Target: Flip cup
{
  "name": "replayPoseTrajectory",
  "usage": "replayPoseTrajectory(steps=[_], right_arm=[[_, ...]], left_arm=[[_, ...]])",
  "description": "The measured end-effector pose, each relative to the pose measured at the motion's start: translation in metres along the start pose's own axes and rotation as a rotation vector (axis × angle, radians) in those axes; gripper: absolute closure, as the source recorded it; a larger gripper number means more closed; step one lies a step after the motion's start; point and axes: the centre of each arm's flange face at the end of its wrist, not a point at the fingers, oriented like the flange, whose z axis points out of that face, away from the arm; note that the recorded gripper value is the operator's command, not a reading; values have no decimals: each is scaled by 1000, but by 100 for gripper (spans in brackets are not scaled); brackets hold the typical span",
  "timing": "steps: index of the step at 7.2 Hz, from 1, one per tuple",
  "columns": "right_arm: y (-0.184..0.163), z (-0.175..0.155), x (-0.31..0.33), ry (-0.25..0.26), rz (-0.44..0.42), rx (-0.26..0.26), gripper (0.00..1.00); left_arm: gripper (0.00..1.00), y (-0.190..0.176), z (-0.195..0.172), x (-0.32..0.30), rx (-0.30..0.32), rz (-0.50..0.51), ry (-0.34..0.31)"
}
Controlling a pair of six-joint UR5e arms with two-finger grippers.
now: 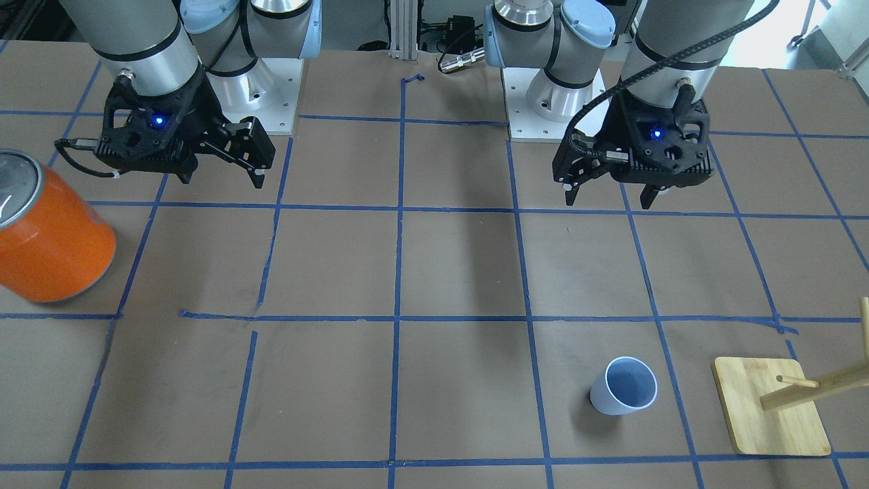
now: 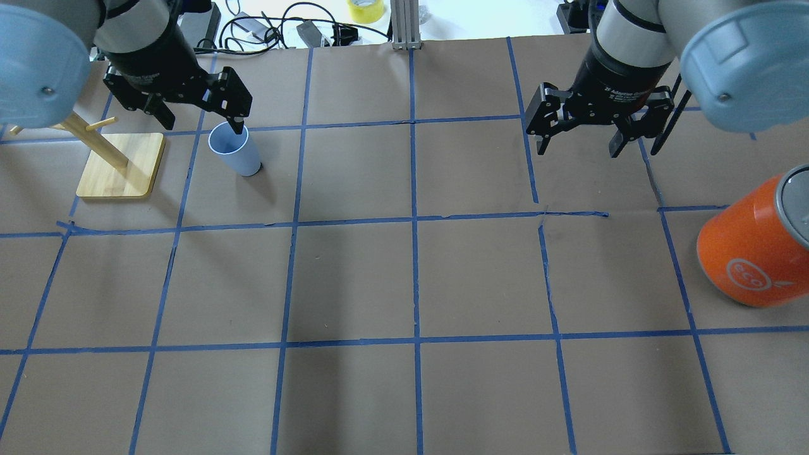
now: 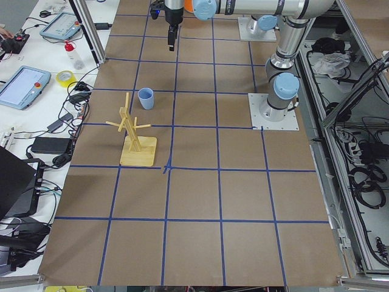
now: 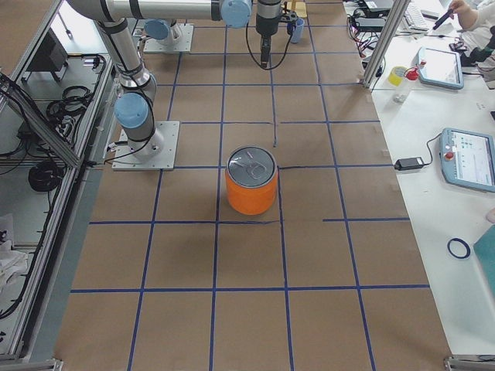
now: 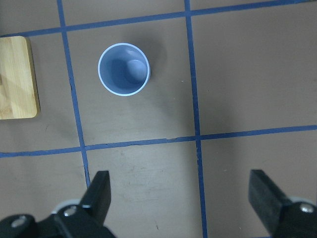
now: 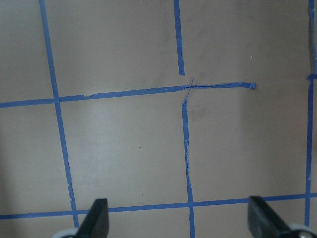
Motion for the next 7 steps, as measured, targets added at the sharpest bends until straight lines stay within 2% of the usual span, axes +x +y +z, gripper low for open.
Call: replayPoseTrajectory(steps=[3,7], right_arm=[[1,0,0,4,0,0,0],[-1,7,3,18,0,-15,0]], left_arm=[[0,12,-3,3,0,0,5],[0,17,-2,4,-28,2,11]])
